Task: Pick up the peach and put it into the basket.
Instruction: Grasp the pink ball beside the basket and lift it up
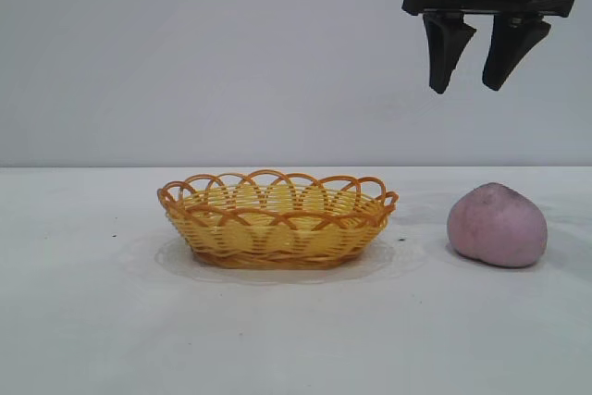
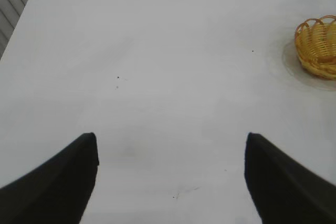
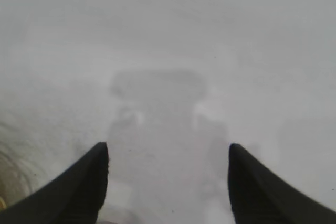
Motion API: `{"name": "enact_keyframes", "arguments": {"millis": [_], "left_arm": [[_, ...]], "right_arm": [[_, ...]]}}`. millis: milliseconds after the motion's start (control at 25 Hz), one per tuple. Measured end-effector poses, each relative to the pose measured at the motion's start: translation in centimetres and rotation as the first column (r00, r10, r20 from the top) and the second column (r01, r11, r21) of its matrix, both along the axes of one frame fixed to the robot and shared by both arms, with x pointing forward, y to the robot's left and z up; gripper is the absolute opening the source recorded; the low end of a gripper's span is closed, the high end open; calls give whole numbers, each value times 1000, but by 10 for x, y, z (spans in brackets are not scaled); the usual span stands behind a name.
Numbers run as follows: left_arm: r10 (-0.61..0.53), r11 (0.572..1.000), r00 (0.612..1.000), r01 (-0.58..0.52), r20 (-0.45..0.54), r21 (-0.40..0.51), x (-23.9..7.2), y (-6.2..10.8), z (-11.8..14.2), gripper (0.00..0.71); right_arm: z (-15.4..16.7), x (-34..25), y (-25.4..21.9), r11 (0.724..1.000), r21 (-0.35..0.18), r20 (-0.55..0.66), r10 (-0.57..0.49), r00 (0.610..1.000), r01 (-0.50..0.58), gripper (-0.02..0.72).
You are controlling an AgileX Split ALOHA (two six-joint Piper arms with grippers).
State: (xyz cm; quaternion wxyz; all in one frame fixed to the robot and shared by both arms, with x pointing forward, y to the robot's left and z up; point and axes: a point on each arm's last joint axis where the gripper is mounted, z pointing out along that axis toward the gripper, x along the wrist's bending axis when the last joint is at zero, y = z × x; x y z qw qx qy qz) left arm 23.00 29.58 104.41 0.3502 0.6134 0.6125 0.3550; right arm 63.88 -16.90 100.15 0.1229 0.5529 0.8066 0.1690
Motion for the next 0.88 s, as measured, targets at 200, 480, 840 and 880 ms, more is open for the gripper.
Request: {"name": "enact_keyframes", "arguments": {"millis": [200,480,840,880], "left_arm": [[0,1000,1000,0,0,0,0,0,0,566],[0,1000,1000,0,0,0,0,0,0,566],[0,1000,1000,0,0,0,0,0,0,566],[0,1000,1000,0,0,0,0,0,0,566]], "right_arm": [[-3,-6,-2,1000,-22,-70,0,998,-2,421],[6,-18,-6,999,-47,-151,-1,989,-7,421],[38,-47,-2,1000,-3,-239,16,971,-17,421],[40,-51,-2,1000,-1,-246,18,969,-19,421]]}}
